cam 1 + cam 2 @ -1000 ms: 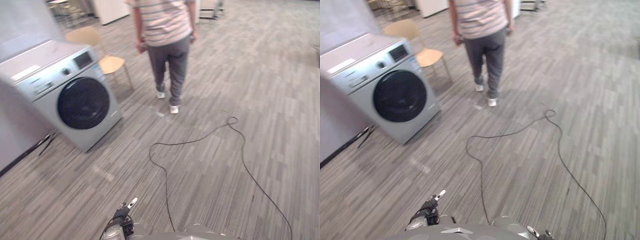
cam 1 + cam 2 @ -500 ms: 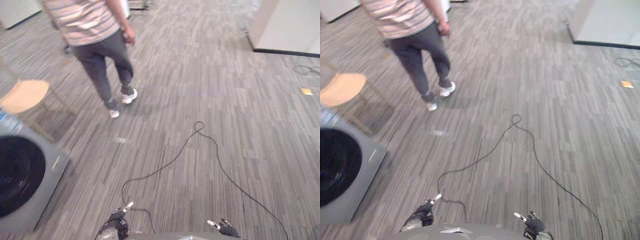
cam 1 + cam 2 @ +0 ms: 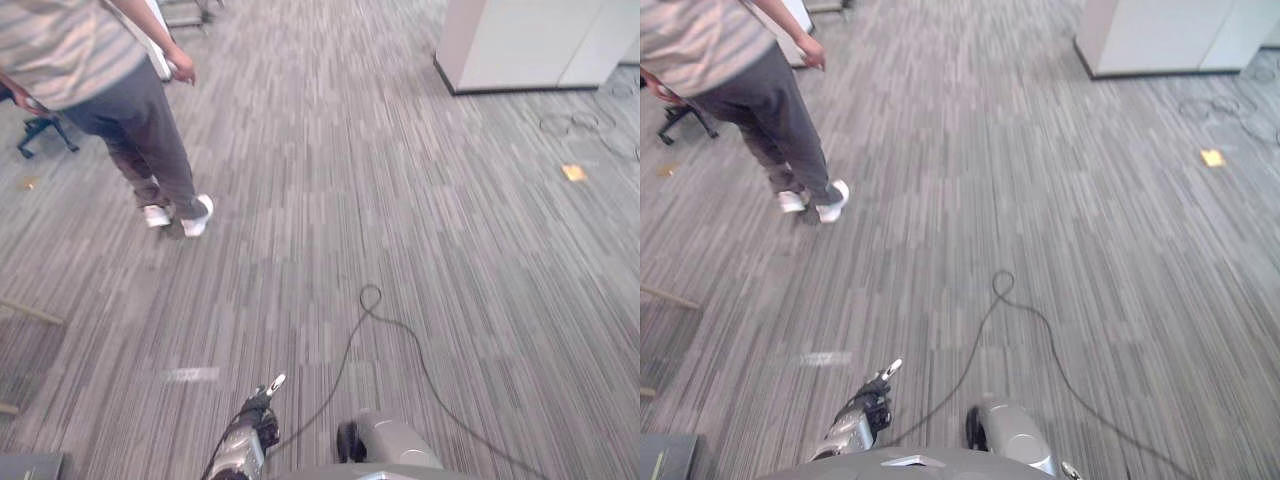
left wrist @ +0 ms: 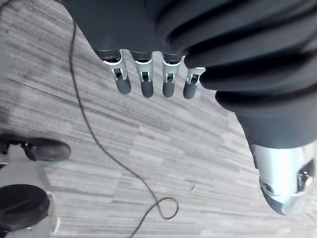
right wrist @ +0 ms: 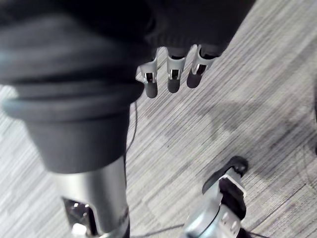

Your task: Organize washtable

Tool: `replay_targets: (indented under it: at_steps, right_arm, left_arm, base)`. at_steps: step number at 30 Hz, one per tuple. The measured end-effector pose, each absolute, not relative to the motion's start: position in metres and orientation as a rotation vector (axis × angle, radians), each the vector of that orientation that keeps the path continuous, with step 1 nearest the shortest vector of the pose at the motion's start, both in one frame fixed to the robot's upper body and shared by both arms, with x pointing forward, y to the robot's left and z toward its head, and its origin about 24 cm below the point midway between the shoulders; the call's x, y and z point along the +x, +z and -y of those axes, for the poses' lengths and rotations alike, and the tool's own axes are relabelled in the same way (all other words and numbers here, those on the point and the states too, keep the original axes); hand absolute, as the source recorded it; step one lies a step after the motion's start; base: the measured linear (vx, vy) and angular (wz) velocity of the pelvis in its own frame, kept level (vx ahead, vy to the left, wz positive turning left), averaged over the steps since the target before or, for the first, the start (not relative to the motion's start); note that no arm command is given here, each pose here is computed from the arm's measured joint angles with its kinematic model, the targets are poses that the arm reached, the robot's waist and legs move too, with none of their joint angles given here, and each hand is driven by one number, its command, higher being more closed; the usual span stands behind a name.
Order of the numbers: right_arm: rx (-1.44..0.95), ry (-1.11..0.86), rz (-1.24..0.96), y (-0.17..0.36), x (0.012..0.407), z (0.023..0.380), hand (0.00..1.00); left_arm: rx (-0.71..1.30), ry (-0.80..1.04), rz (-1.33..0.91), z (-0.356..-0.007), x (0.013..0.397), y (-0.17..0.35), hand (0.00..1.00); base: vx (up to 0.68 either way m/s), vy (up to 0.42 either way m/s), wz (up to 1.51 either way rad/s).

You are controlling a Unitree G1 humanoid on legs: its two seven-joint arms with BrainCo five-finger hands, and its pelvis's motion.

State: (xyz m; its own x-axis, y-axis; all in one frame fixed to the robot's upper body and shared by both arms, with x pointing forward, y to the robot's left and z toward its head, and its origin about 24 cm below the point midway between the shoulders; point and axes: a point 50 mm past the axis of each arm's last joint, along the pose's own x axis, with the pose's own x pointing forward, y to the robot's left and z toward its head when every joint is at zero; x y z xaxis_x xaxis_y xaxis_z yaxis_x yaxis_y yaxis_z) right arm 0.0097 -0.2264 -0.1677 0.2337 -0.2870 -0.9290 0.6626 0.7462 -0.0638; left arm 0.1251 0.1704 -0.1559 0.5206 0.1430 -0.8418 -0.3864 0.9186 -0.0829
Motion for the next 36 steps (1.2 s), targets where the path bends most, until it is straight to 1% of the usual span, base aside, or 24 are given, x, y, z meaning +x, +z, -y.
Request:
replay_targets:
  at_steps: [4,6,8,10,13,15,17,19,21,23,24,26,27,29,30,31,34,36]
  right_arm:
    - [0.352,-0.627,-1.101,-0.164,0.037,0.231,0.0]
    - [0.325,-0.595,-1.072,-0.162,0.052,0.235,0.0]
    - [0.321,-0.602,-1.05,-0.16,0.059,0.24,0.0]
    - [0.33,-0.65,-1.055,-0.16,0.053,0.248,0.0]
    - [0.286,-0.646,-1.113,-0.161,0.036,0.254,0.0]
    - [0.333,-0.648,-1.191,-0.168,0.02,0.24,0.0]
    - [0.349,-0.646,-1.271,-0.172,-0.001,0.23,0.0]
    - [0.33,-0.617,-1.255,-0.171,0.004,0.232,0.0]
    - [0.276,-0.565,-1.247,-0.169,0.009,0.237,0.0]
    - [0.277,-0.548,-1.252,-0.17,0.01,0.233,0.0]
    - [0.287,-0.543,-1.253,-0.171,0.011,0.229,0.0]
    - [0.29,-0.554,-1.278,-0.171,0.001,0.229,0.0]
    - [0.283,-0.576,-1.288,-0.17,-0.004,0.233,0.0]
    - [0.305,-0.604,-1.272,-0.17,-0.002,0.234,0.0]
    - [0.296,-0.6,-1.262,-0.169,-0.003,0.233,0.0]
    - [0.284,-0.584,-1.253,-0.169,0.0,0.233,0.0]
    - [0.226,-0.485,-1.185,-0.166,0.026,0.23,0.0]
    - [0.222,-0.494,-1.164,-0.165,0.033,0.234,0.0]
  left_arm:
    - [-0.242,0.341,-0.964,-0.186,0.122,-0.155,0.0]
    - [-0.213,0.37,-0.966,-0.197,0.114,-0.155,0.0]
    - [-0.208,0.386,-0.984,-0.197,0.107,-0.157,0.0]
    - [-0.204,0.401,-0.992,-0.199,0.105,-0.158,0.0]
    - [-0.214,0.417,-1.024,-0.198,0.097,-0.161,0.0]
    - [-0.15,0.41,-1.047,-0.215,0.094,-0.16,0.0]
    - [-0.11,0.38,-1.077,-0.22,0.091,-0.161,0.0]
    - [-0.092,0.315,-1.1,-0.211,0.096,-0.163,0.0]
    - [-0.06,0.222,-1.116,-0.195,0.099,-0.165,0.0]
    - [-0.08,0.198,-1.095,-0.185,0.11,-0.164,0.0]
    - [-0.107,0.217,-1.072,-0.183,0.118,-0.162,0.0]
    - [-0.116,0.21,-1.052,-0.18,0.123,-0.16,0.0]
    - [-0.143,0.186,-1.067,-0.167,0.119,-0.163,0.0]
    - [-0.175,0.194,-1.047,-0.164,0.121,-0.161,0.0]
    - [-0.243,0.251,-1.048,-0.162,0.117,-0.163,0.0]
    - [-0.261,0.273,-1.049,-0.163,0.114,-0.163,0.0]
    - [-0.258,0.298,-1.02,-0.172,0.114,-0.161,0.0]
    - [-0.223,0.297,-0.983,-0.181,0.12,-0.157,0.0]
  base:
    - [0.34,-0.139,-0.51]
    - [-0.07,-0.062,-0.66]
    - [-0.23,-0.01,-0.77]
    - [0.05,0.079,-0.59]
    - [0.56,0.172,-0.54]
    - [0.78,0.102,0.04]
    - [0.48,0.076,0.64]
    - [0.19,0.024,0.07]
    - [-0.04,0.046,-0.16]
    - [-0.24,0.049,0.13]
    - [-0.28,0.004,0.3]
    - [0.1,-0.141,0.46]
    - [0.56,-0.322,0.49]
    - [0.67,-0.385,0.51]
    - [0.55,-0.301,0.46]
    - [0.51,-0.217,0.29]
    - [0.39,-0.151,-0.04]
    - [0.23,-0.044,-0.07]
